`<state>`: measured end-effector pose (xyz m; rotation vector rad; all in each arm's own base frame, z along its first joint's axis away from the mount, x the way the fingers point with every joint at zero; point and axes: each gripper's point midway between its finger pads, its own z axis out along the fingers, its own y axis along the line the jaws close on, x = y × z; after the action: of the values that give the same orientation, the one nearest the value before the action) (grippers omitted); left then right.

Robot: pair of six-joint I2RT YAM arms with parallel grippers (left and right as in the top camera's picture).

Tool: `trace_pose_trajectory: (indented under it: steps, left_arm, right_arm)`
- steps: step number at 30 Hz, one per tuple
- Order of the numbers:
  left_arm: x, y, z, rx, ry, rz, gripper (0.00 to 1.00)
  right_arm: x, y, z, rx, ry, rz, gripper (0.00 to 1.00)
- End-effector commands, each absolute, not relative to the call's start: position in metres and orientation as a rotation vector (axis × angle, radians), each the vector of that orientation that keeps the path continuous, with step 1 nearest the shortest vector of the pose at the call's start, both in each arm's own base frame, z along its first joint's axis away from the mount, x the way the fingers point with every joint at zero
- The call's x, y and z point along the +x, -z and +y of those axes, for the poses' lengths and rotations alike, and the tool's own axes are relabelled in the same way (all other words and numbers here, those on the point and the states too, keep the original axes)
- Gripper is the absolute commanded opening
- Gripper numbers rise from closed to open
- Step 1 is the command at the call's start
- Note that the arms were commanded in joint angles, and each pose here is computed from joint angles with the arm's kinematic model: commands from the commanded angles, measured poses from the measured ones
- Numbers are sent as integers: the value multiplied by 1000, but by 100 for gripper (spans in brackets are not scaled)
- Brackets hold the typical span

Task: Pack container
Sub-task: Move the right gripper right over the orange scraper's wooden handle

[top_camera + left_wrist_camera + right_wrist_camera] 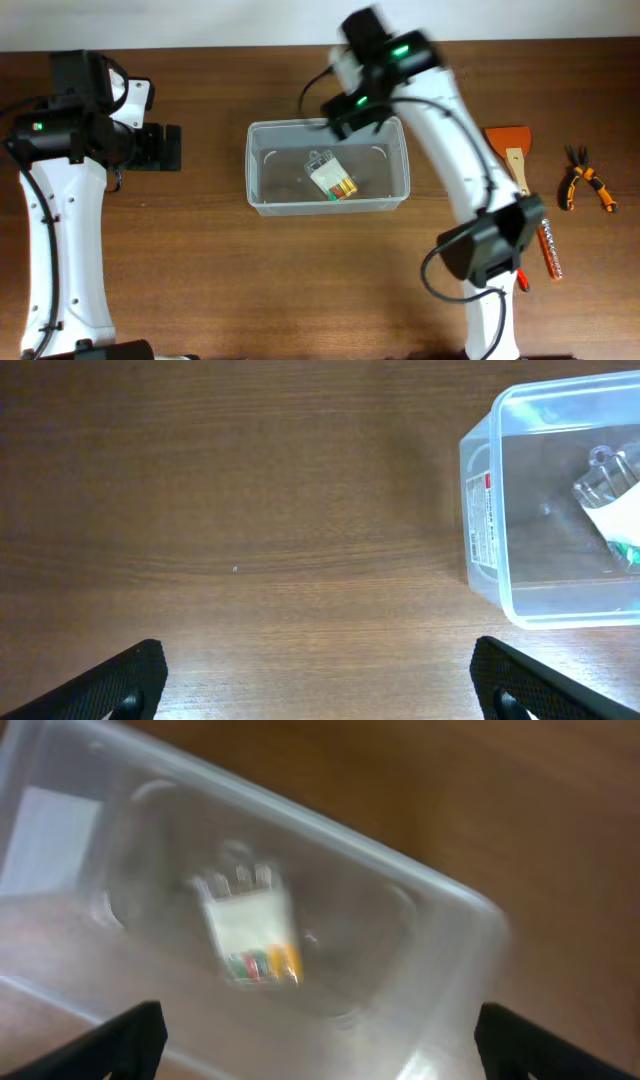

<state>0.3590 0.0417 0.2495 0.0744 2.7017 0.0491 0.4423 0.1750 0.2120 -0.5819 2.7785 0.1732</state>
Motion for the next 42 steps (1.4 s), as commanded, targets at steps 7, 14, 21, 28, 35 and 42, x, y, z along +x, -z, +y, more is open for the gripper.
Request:
trace_pose_trajectory:
  steps: [7, 14, 21, 28, 35, 42]
  left_arm:
    - [368, -254, 45, 62, -59, 2669, 99]
    - [368, -255, 45, 62, -60, 2668, 99]
    - [369, -255, 45, 62, -61, 2662, 99]
    - [372, -257, 45, 62, -63, 2649, 99]
    - [372, -257, 45, 62, -63, 2649, 99]
    - [372, -257, 45, 62, -63, 2649, 99]
  right_arm:
    - [443, -279, -34, -151, 5, 2743, 99]
    - [432, -245, -127, -69, 64, 2833, 99]
    - [433, -191, -171, 11, -17, 2904, 99]
    - [428, -108, -156, -21, -103, 3058, 99]
    - [417, -65, -143, -46, -148, 3123, 99]
    - [410, -40, -143, -43, -143, 3152, 99]
